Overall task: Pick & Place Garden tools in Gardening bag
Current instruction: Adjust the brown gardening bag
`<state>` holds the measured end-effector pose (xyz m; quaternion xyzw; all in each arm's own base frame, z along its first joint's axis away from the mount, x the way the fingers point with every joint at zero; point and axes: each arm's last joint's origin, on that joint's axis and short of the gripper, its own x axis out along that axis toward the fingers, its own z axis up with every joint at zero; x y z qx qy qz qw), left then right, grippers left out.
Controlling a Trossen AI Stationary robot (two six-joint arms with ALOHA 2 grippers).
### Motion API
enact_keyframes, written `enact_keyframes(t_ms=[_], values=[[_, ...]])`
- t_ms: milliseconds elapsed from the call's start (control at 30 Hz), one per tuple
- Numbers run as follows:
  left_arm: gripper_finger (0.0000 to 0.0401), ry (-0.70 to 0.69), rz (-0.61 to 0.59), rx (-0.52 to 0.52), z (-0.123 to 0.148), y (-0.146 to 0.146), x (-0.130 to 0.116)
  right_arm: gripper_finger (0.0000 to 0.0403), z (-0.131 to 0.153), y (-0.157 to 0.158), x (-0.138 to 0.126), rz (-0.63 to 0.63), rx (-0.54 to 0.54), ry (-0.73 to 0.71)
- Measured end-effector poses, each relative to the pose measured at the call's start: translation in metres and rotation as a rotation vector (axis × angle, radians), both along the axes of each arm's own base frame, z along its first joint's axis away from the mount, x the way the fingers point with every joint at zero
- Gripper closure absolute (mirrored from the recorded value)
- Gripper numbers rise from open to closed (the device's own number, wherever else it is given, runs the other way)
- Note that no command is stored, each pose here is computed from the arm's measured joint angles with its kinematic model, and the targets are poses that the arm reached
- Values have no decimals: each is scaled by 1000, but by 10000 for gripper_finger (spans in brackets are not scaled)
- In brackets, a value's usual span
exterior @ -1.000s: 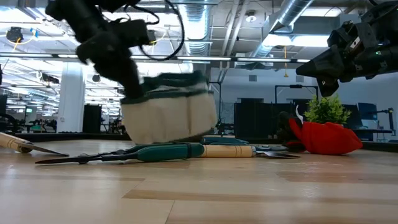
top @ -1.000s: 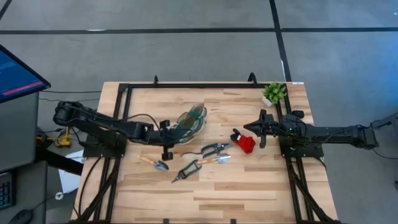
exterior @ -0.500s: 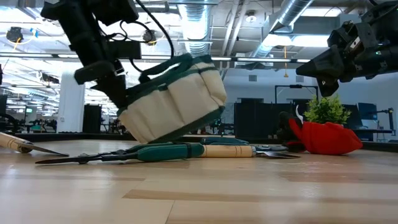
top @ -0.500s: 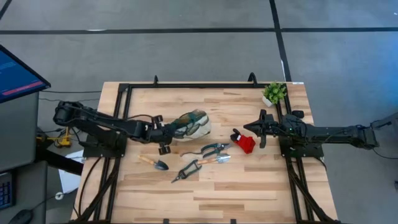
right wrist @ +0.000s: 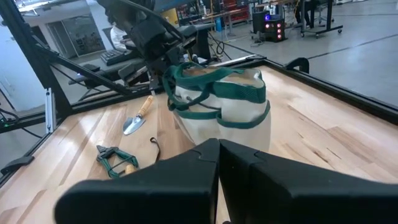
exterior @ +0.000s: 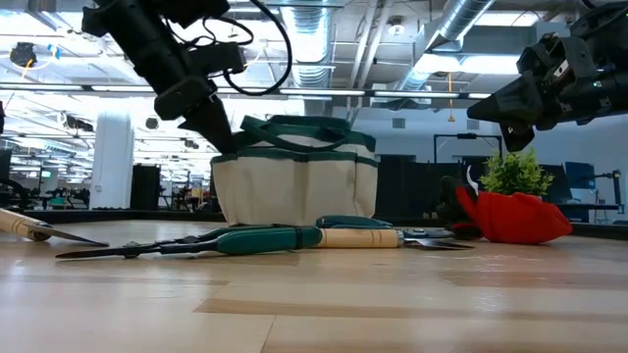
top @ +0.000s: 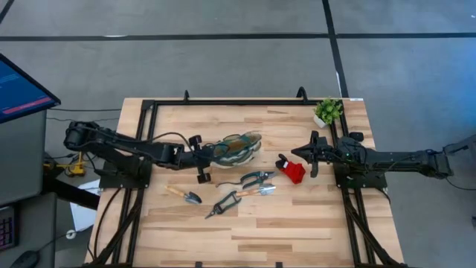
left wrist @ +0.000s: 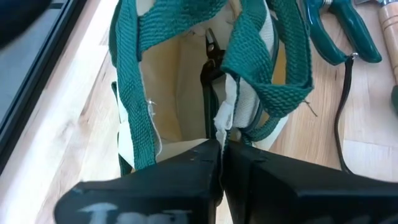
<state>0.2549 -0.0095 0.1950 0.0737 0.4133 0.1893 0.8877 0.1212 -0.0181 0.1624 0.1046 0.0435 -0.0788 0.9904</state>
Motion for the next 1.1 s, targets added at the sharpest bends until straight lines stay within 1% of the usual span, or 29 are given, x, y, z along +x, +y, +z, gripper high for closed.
enact_keyframes(t_ms=[167,300,367,433,533,700,833,967,1100], values=[[398,-16,3,-3,1,0,1,403,0,0,0,0,0,0],[386,-58,9,-1,3,0,4,403,0,0,0,0,0,1],[374,-85,16,16,6,0,5,403,0,0,0,0,0,2],[359,-115,-4,37,11,0,7,403,0,0,0,0,0,4],[331,-191,-23,54,23,0,6,403,0,0,0,0,0,4],[285,-287,-32,64,45,1,-4,403,0,0,0,0,0,5],[257,-345,-37,60,59,0,-13,403,0,0,0,0,0,5],[239,-383,-39,55,67,0,-19,403,0,0,0,0,0,5],[242,-406,-56,35,72,-1,-22,403,0,0,0,0,0,5]])
